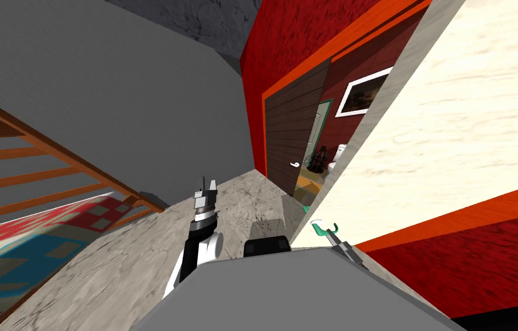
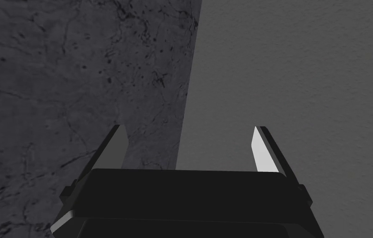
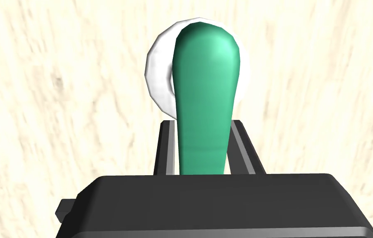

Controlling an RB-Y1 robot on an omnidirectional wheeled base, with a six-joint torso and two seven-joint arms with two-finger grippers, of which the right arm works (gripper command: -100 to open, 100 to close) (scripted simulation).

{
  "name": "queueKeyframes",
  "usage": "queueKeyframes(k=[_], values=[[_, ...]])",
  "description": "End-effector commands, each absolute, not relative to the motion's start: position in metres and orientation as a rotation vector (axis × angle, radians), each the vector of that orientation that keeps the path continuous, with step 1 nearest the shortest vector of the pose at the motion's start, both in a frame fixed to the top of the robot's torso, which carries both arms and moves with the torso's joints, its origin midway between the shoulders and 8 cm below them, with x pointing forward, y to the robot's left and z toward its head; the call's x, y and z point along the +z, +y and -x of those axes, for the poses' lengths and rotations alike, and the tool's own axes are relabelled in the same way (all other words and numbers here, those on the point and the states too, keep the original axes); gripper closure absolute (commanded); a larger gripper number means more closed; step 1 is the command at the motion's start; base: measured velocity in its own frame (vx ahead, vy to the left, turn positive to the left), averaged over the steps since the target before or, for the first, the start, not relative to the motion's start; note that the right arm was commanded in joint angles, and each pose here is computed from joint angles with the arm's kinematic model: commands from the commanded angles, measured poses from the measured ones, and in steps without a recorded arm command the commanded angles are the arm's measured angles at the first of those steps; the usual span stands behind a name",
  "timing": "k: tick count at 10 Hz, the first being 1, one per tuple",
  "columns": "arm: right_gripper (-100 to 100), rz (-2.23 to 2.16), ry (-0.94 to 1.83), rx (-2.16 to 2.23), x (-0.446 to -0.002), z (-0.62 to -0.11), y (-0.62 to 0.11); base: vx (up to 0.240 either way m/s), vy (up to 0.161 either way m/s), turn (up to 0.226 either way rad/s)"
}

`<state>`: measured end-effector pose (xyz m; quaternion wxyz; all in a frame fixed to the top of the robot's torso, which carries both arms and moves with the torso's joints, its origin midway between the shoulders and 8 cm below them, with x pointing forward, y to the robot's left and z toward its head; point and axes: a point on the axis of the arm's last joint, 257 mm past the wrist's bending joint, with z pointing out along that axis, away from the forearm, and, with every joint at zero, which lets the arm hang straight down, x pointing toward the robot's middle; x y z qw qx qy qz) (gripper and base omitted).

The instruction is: Pull the door open

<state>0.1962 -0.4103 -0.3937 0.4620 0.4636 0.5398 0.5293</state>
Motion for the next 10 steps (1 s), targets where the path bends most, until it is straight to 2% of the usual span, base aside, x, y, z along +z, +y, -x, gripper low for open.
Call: queueKeyframes(k=[1, 4, 7, 10], values=[[100, -1.131, 1.312, 1.308, -0.39, -0.195, -0.409, 0.094, -0.038, 0.269], [100, -1.143, 1.297, 1.296, -0.391, -0.182, -0.409, 0.032, -0.024, 0.261], [100, -1.159, 1.277, 1.279, -0.392, -0.164, -0.409, -0.082, 0.008, 0.262], [100, -1.159, 1.277, 1.279, -0.392, -0.164, -0.409, -0.046, 0.01, 0.004]])
